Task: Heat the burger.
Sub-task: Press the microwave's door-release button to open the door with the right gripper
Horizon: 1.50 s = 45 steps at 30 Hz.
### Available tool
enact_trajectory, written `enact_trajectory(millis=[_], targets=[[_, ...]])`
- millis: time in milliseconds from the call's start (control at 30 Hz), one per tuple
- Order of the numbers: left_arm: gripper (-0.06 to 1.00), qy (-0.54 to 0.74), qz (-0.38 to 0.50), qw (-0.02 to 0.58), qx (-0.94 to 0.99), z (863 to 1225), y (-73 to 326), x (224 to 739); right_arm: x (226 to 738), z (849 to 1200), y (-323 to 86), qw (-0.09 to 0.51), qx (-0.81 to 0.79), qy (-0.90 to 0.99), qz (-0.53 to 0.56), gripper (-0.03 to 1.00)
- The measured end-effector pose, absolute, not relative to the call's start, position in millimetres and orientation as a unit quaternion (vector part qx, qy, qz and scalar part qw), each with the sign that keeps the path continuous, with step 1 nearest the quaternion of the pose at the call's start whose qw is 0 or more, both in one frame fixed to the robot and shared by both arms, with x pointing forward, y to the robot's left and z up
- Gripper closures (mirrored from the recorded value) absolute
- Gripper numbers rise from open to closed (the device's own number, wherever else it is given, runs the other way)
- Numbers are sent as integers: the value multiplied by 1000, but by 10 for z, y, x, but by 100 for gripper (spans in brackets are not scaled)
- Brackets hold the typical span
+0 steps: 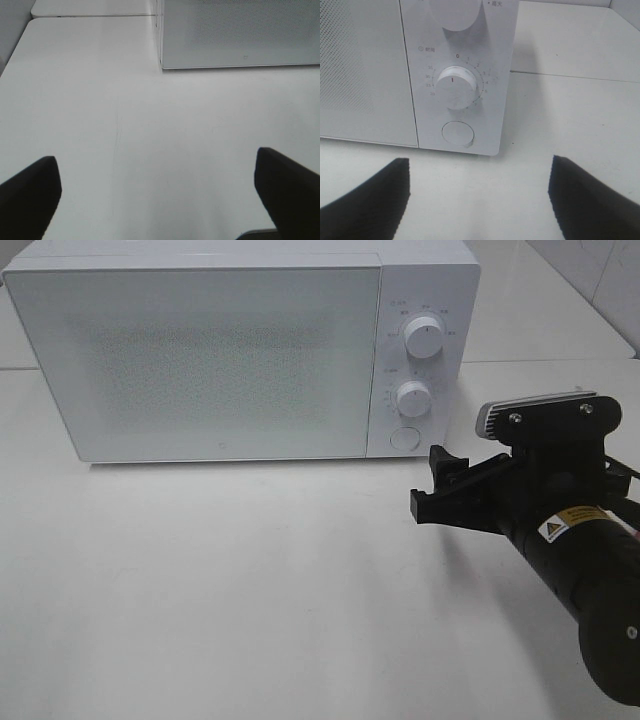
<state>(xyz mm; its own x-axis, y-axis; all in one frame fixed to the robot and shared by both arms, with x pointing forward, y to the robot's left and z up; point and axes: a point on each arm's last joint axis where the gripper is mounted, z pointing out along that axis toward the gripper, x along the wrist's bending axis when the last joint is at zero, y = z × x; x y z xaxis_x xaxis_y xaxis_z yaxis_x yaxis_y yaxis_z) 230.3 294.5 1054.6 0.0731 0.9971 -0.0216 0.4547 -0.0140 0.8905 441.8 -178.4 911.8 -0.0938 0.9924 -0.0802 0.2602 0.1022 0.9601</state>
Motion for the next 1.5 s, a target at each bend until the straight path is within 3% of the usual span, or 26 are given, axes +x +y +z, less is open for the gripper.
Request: enact_trajectory(millis=[367, 833, 933, 1000, 1067, 1100, 1200, 1233, 1500], targets=[[-3, 585, 349, 389, 621, 10546, 2945, 2303, 4409, 9114, -1780, 388, 571, 555, 463, 22], [-3, 585, 349, 389, 621, 10546, 2945, 2303, 4409, 9114, -1780, 226, 715, 352, 561, 24], [-3, 585, 349, 389, 621, 10546, 2945, 2303, 4409, 9114, -1780, 180, 741, 293, 577, 30], [-3, 585, 349, 389, 621, 10546, 2945, 2303, 4409, 9114, -1780, 126, 765, 224, 591, 40], [-3, 585, 349, 389, 621, 10546, 2945, 2303, 4409, 9114, -1780, 111, 770, 204, 594, 44], [-3, 585, 349, 389, 621, 10546, 2945, 2303, 4409, 9114, -1780, 83, 779, 168, 599, 51], [-3, 585, 349, 389, 621, 10546, 2945, 2303, 4409, 9114, -1780, 68, 783, 149, 600, 55], [-3, 585, 349, 389, 621, 10546, 2945, 2303, 4409, 9114, -1780, 40, 789, 112, 603, 63], [-3, 585, 349, 389, 621, 10546, 2945, 2303, 4408, 9110, -1780, -28, 798, 23, 602, 87]])
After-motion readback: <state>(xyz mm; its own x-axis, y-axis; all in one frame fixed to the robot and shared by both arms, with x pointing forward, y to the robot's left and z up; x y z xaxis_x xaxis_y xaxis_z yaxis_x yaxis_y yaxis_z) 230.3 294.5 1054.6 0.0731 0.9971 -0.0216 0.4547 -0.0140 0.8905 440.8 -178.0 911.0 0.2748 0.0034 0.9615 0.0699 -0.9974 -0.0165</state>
